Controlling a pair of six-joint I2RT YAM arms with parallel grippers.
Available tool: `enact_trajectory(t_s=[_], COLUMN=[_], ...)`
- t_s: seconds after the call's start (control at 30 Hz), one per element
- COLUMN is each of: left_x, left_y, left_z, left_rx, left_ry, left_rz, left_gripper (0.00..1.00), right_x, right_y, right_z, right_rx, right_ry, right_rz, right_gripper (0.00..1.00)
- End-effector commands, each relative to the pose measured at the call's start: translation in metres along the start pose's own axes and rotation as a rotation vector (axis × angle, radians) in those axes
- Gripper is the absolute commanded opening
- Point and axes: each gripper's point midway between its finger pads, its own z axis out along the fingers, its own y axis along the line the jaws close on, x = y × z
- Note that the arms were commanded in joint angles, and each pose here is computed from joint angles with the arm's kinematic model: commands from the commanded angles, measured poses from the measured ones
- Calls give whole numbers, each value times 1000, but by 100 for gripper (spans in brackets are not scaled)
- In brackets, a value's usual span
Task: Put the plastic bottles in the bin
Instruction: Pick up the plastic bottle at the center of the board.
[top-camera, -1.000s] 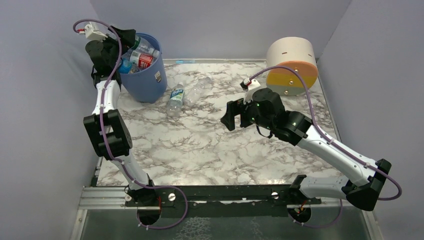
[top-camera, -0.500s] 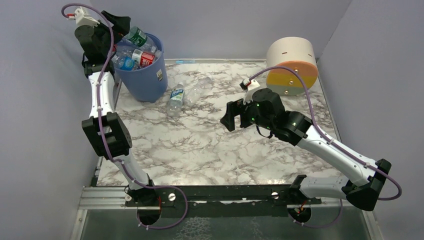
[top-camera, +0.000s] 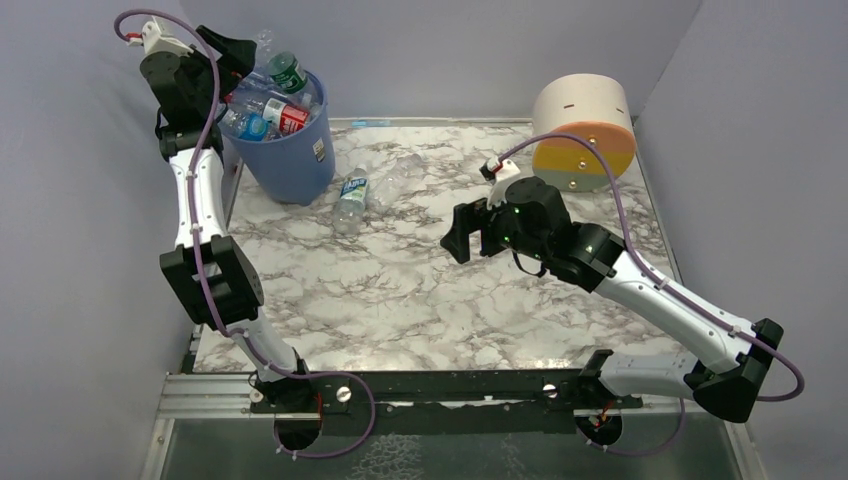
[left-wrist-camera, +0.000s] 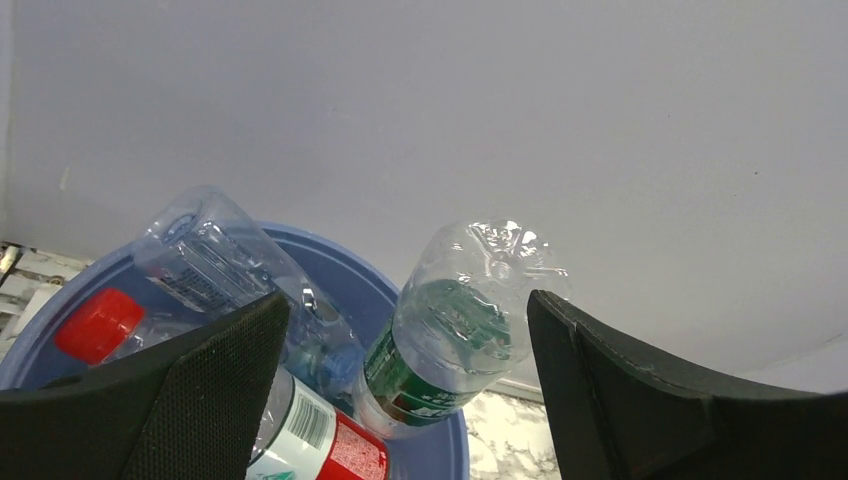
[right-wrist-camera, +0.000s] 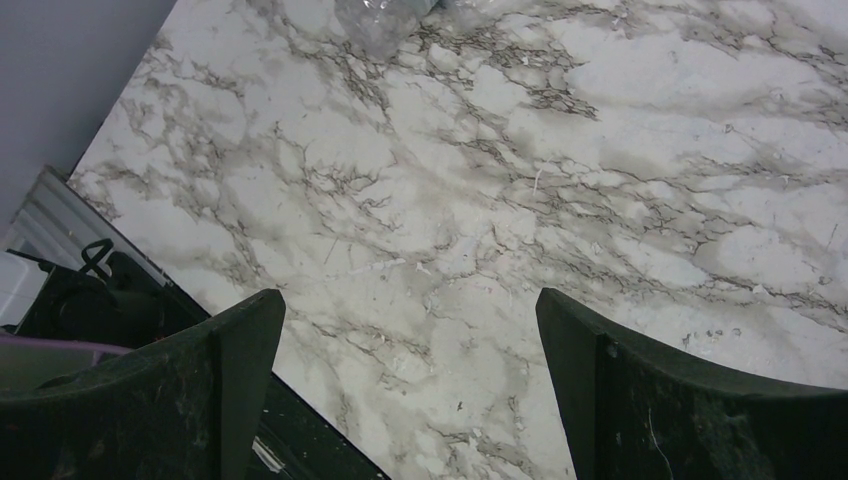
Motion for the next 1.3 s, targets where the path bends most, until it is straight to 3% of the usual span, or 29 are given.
enact_trajectory(t_s=[0.0,0.37,0.63,0.97,1.27], left_x=[-15,-33,-22,30,91], left_y=[-23,-62,-88,-92,-63], left_z=[-19,-52,-89,-141,-175], left_rx=[35,129,186,204,143], left_ry=[-15,-20,22,139,252], left_rz=[17,10,9,-38,-58], left_gripper=[95,95,99,99,99], right_x=[-3,3,5,6,6], right_y=[8,8,10,15,22], right_z=[-6,-9,-7,9,35], right_rx=[-39,-48,-62,-77,-86], right_ry=[-24,-18,-12,5,34], right_rz=[16,32,44,47,47], right_gripper=[100,99,99,100,100])
